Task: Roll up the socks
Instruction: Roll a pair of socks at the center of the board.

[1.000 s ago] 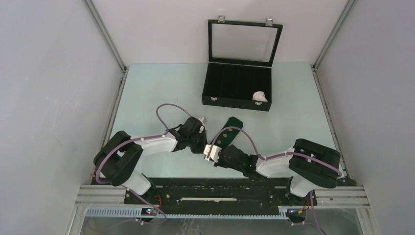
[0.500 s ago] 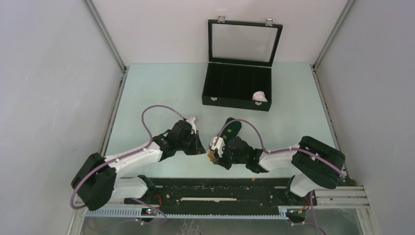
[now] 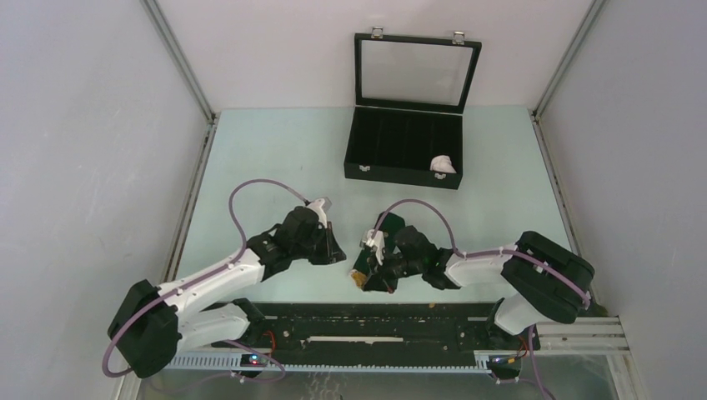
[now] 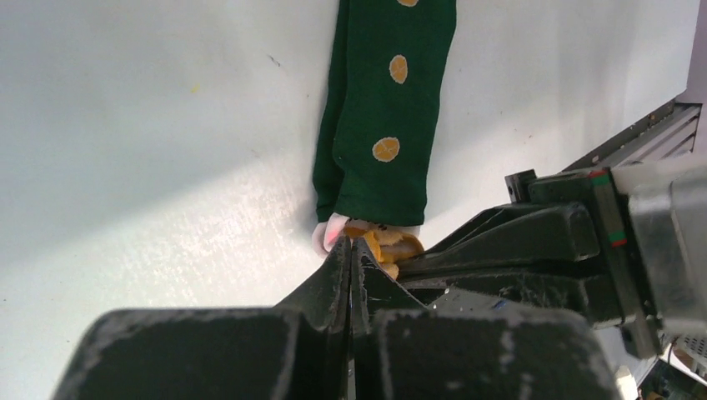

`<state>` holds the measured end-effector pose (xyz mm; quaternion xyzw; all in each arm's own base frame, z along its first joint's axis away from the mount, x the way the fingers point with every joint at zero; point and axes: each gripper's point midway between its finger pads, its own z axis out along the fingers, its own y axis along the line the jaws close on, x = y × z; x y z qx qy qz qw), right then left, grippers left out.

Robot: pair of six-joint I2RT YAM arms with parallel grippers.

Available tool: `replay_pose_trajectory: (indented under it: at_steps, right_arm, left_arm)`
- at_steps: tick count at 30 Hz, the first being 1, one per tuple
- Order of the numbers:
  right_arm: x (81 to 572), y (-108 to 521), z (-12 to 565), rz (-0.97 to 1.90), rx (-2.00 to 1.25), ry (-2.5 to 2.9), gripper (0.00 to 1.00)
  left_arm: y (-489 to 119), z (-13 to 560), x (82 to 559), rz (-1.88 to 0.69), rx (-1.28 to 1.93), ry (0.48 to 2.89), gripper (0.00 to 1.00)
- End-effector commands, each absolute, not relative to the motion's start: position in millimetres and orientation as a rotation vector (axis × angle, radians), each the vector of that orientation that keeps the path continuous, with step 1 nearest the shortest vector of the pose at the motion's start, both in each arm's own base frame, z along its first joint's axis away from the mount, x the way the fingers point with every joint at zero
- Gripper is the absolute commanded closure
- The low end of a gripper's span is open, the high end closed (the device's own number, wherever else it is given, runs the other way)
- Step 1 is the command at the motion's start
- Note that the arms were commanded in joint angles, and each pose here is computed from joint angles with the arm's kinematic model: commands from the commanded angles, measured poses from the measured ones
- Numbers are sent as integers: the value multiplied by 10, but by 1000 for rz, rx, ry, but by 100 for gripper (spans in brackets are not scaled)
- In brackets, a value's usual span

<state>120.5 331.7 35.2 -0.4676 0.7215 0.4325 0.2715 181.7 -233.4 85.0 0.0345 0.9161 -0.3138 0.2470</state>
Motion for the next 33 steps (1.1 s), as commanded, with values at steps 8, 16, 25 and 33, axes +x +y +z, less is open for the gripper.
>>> replay_pose_trajectory:
  at_steps: [8, 16, 25, 33]
  right_arm:
    - [1503, 3259, 452, 1262, -1012, 2131, 100]
    - [1581, 3128, 205, 1262, -840, 2322, 100]
    - [1641, 3038, 125, 1294, -697, 2420, 100]
    - [1667, 3017, 134, 1295, -677, 2424, 100]
  left_arm:
    - [-2387, 868, 1710, -919, 163, 2497, 100]
    - [-2666, 914, 1713, -979, 281, 2509, 100]
    - [-2992, 867, 1806, -1024, 345, 2531, 100]
    - [-3061, 711, 1810, -1009, 359, 2595, 100]
